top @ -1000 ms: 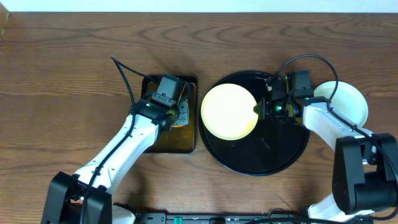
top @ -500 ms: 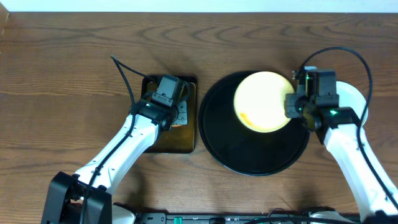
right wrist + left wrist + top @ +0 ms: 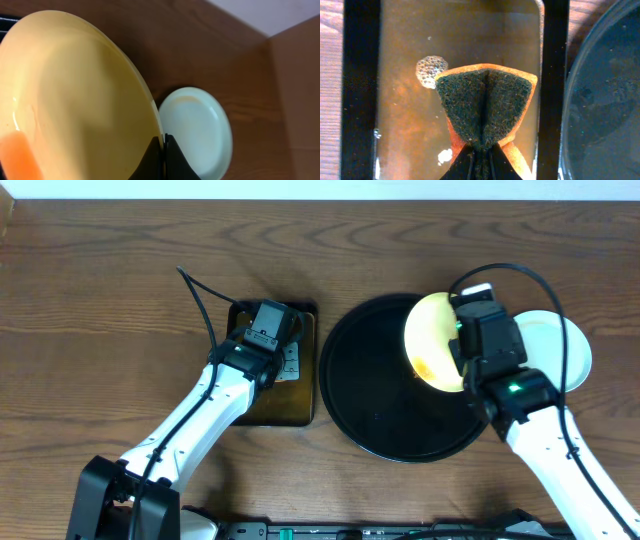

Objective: Clean dirty plates on tray and stack at the side
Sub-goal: 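Lift the yellow plate with the right gripper and stack it right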

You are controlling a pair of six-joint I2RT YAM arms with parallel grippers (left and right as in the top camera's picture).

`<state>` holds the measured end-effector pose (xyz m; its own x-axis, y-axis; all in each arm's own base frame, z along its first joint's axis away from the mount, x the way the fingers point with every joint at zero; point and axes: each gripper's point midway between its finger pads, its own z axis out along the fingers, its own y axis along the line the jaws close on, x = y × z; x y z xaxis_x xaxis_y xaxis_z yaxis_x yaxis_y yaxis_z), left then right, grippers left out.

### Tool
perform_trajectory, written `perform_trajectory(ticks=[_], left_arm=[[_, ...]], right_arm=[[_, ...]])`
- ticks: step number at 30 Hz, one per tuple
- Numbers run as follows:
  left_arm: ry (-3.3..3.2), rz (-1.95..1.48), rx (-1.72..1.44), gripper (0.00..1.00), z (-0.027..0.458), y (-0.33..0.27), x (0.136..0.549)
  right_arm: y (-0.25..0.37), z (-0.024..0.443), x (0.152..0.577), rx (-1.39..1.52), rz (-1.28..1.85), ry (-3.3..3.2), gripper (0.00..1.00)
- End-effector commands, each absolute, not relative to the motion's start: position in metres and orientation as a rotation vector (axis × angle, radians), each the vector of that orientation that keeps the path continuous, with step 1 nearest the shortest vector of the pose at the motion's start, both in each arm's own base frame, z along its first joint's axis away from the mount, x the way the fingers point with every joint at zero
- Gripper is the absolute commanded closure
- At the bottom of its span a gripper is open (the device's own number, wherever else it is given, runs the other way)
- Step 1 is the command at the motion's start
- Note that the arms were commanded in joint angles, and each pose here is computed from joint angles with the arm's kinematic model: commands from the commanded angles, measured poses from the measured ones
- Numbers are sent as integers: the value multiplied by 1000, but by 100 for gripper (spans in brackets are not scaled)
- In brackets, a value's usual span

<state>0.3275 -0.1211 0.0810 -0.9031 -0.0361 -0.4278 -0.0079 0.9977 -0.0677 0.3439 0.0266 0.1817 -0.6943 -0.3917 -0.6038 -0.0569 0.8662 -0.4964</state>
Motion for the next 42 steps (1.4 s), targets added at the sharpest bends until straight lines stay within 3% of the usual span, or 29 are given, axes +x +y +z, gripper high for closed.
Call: perform_trajectory(ticks=[1,14,25,34,42], left_arm=[[2688,-6,-12,92,79,-110,329],[2687,-2,-13,92,78,-110,329],[2687,-2,-13,92,78,-110,329],[2694,2,-12,92,78,-109,327],[2694,2,-12,92,78,-109,327]], right_arm=[[25,207,342,-341,-763,2195,99],[65,250,337,-495,-980,1963,99],[69,257,340,-489,-986,1930,99],[40,223,348,-169,-703,2098,99],[-49,204,351,337,-552,2179,99]])
